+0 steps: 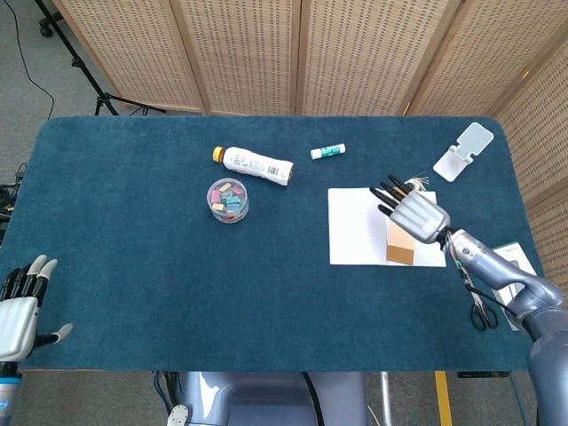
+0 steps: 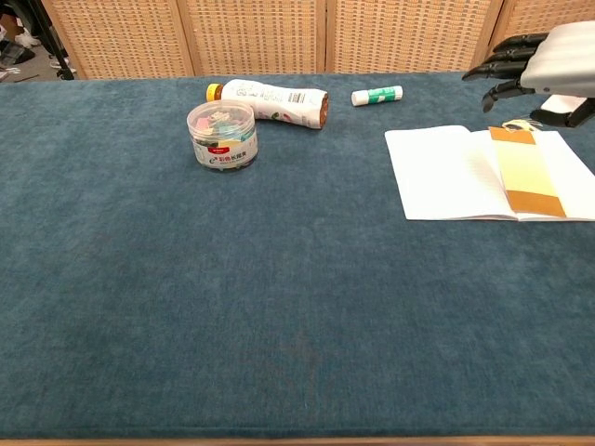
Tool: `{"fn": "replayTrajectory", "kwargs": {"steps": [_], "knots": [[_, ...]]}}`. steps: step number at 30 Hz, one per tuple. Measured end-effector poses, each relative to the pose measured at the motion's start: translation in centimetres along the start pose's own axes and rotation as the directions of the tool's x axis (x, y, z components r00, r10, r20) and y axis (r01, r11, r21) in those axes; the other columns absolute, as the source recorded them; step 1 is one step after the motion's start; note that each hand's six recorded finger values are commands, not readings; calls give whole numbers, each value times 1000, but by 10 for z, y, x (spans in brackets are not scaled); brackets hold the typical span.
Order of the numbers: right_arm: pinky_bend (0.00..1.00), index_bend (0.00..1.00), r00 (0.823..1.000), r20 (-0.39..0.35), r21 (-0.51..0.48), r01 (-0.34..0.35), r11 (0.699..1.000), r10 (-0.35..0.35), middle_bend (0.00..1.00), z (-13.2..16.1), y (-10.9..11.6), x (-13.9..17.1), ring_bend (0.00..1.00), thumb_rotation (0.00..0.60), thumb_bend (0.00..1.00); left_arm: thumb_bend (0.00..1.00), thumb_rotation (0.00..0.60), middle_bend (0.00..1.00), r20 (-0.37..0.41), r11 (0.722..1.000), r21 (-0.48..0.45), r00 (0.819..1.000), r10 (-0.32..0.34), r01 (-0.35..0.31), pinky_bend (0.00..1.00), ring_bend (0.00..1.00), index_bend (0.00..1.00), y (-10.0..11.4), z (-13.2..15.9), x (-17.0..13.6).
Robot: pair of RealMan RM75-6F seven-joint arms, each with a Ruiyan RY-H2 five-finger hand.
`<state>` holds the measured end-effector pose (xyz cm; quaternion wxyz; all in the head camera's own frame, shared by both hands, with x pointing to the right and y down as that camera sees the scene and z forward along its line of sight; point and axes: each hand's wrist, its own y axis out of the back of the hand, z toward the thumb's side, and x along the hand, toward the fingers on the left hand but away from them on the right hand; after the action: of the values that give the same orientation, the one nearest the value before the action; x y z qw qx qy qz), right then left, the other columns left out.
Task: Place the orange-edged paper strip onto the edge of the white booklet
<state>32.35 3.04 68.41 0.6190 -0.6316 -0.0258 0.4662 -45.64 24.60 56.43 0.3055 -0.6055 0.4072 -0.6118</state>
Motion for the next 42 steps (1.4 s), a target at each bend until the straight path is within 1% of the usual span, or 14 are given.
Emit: {"fn": "replayTrajectory", "kwargs": {"steps": [2, 4, 5, 6, 9, 12, 13, 15, 18, 24, 29, 34, 37, 42], "knots": [[13, 211, 999, 44, -134, 3, 991, 3, 14, -1, 1, 2, 0, 600, 957, 0, 600, 0, 7, 1000, -1, 1000, -2, 2, 0, 0, 0, 0, 1, -1], [62, 211, 995, 94, -290, 8, 957, 20, 47, 0, 1, 3, 5, 600, 997, 0, 600, 0, 13, 1000, -4, 1000, -4, 4, 0, 0, 0, 0, 2, -2], [100, 211, 993, 116, -354, 13, 935, 30, 68, 0, 2, 4, 17, 600, 1000, 0, 600, 0, 15, 1000, -5, 1000, -5, 5, 0, 0, 0, 0, 3, -2], [128, 211, 989, 144, -434, 21, 901, 46, 84, 0, 3, 4, 35, 600, 1000, 0, 600, 0, 16, 1000, -5, 1000, -6, 6, 0, 0, 0, 0, 3, -2], [153, 211, 973, 208, -579, 44, 814, 96, 107, -3, 3, 1, 67, 600, 1000, 0, 600, 0, 17, 1000, -8, 1000, -9, 9, 0, 0, 0, 0, 3, -3], [153, 211, 957, 248, -656, 51, 753, 151, 111, -8, 1, -5, 73, 600, 1000, 0, 600, 0, 18, 1000, -9, 1000, -11, 11, 0, 0, 0, 0, 3, -3], [153, 211, 952, 256, -672, 51, 739, 167, 111, -9, 1, -7, 73, 600, 1000, 0, 600, 0, 18, 1000, -10, 1000, -11, 11, 0, 0, 0, 0, 3, -3], [153, 211, 942, 271, -701, 52, 711, 198, 111, -10, 0, -14, 74, 600, 1000, 0, 600, 0, 17, 1000, -12, 1000, -11, 11, 0, 0, 0, 0, 2, -2], [153, 203, 927, 286, -725, 45, 687, 241, 119, -8, -5, -25, 82, 600, 1000, 0, 600, 0, 11, 1000, -15, 1000, -9, 10, 0, 0, 0, 1, 0, -2], [162, 153, 895, 316, -741, 25, 671, 316, 141, -6, -18, -39, 101, 600, 1000, 0, 600, 0, 2, 1000, -24, 1000, -14, 14, 0, 0, 0, 2, -4, 1], [162, 151, 877, 335, -740, 19, 673, 345, 142, -4, -27, -44, 101, 600, 1000, 0, 600, 0, -2, 999, -29, 1000, -18, 18, 0, 0, 0, 3, -6, 3], [162, 151, 867, 343, -707, -16, 707, 362, 144, -5, -33, -42, 101, 600, 1000, 0, 600, 0, 0, 999, -30, 1000, -22, 22, 0, 0, 0, 3, -6, 4], [165, 151, 857, 352, -684, -39, 729, 376, 146, -6, -38, -40, 101, 600, 1000, 0, 600, 0, 2, 999, -29, 1000, -24, 24, 0, 0, 0, 2, -5, 3], [167, 151, 840, 364, -663, -69, 746, 401, 148, -7, -47, -35, 102, 600, 1000, 0, 600, 0, 5, 999, -28, 1000, -23, 24, 0, 0, 0, 2, -4, 3]]}}
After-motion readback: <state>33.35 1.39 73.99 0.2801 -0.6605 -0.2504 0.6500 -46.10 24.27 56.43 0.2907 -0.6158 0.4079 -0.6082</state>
